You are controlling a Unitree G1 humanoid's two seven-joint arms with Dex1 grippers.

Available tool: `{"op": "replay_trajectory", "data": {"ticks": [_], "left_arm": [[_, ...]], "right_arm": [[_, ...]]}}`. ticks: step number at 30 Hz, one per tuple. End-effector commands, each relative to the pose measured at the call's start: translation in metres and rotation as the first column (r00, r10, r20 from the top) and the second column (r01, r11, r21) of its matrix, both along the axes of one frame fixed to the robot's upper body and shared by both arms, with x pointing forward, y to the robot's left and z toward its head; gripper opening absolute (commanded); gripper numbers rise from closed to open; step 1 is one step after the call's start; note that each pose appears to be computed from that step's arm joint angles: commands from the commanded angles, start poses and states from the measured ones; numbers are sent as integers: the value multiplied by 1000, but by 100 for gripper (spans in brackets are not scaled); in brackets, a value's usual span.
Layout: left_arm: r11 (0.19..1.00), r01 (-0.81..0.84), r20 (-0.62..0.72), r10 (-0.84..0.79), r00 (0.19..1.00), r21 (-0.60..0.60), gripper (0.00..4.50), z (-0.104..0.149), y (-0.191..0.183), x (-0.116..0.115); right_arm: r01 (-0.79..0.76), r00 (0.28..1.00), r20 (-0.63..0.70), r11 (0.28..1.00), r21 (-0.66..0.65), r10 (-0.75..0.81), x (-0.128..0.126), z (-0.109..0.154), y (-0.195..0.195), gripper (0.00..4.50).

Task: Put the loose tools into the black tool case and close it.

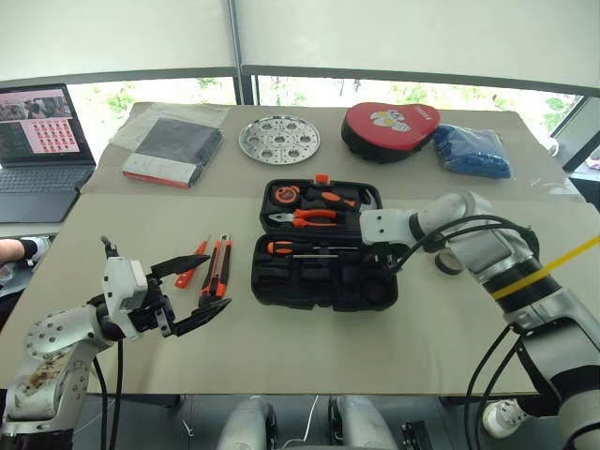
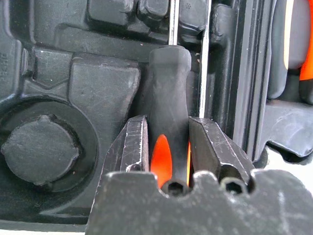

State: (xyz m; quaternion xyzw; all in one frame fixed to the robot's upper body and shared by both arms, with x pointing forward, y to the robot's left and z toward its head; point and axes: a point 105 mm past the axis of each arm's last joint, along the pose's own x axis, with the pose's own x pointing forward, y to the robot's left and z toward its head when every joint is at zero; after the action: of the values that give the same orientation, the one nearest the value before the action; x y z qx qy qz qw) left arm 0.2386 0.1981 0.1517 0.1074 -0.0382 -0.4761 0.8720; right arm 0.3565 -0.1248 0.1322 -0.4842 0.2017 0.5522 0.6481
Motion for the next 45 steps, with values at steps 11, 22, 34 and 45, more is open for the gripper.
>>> {"op": "replay_trajectory", "data": {"ticks": [11, 22, 34, 45], "left_arm": [[1000, 20, 30, -20, 999, 9, 450, 9, -4, 2], [1000, 16, 11, -17, 1000, 6, 450, 2, -1, 6], [999, -41, 0, 41, 999, 20, 450, -4, 13, -1], [968, -251, -50, 251, 967, 19, 450, -21, 49, -16]], "right_arm": [[-48, 998, 40, 977, 209, 40, 3, 60, -4, 345], [-100, 995, 32, 835, 541, 98, 3, 15, 29, 60], [-114, 993, 15, 892, 438, 119, 6, -32, 32, 2], [-100, 995, 73, 758, 645, 70, 7, 13, 45, 2]]}}
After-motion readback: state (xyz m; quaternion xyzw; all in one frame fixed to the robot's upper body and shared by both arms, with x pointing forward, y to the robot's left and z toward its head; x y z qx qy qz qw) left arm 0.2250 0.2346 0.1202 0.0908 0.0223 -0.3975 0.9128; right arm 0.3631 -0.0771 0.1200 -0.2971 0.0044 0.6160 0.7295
